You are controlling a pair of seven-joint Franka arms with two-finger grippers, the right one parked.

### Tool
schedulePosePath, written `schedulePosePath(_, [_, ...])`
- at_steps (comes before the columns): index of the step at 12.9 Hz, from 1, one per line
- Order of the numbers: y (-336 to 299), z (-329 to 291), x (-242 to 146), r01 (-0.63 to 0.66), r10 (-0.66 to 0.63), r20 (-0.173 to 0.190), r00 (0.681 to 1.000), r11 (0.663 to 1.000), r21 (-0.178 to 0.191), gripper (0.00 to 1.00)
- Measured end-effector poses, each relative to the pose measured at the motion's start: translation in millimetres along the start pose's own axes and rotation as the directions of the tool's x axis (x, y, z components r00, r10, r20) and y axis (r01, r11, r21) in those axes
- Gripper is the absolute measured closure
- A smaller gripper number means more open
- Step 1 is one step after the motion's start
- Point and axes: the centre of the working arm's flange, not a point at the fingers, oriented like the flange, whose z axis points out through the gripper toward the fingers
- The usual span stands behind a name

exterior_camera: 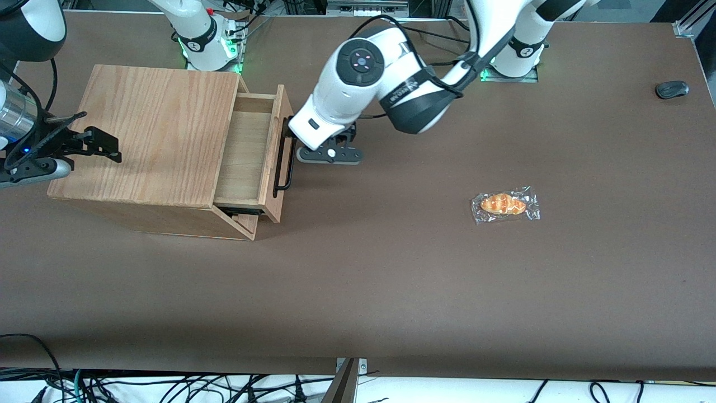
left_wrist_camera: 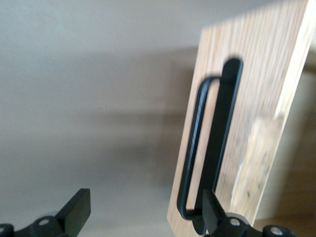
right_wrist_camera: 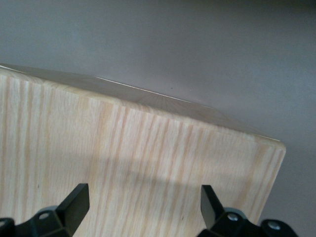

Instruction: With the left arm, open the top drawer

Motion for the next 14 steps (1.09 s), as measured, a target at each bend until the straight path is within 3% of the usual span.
schedulePosePath(1, [-12, -15, 14, 0.024, -0.024, -0.010, 1.000, 1.000, 0.004, 0.00])
schedulePosePath(3, [-50, -39, 45, 0.075, -0.075, -0.001, 0.997, 0.996, 0.052, 0.00])
schedulePosePath(7, [-153, -81, 112, 0.085, -0.097, 0.069, 0.993, 0.984, 0.154, 0.00])
schedulePosePath(9, [-209, -103, 143, 0.075, -0.092, 0.092, 0.992, 0.984, 0.164, 0.00])
schedulePosePath(14, [-327, -137, 195, 0.044, -0.059, 0.098, 0.993, 0.987, 0.152, 0.00])
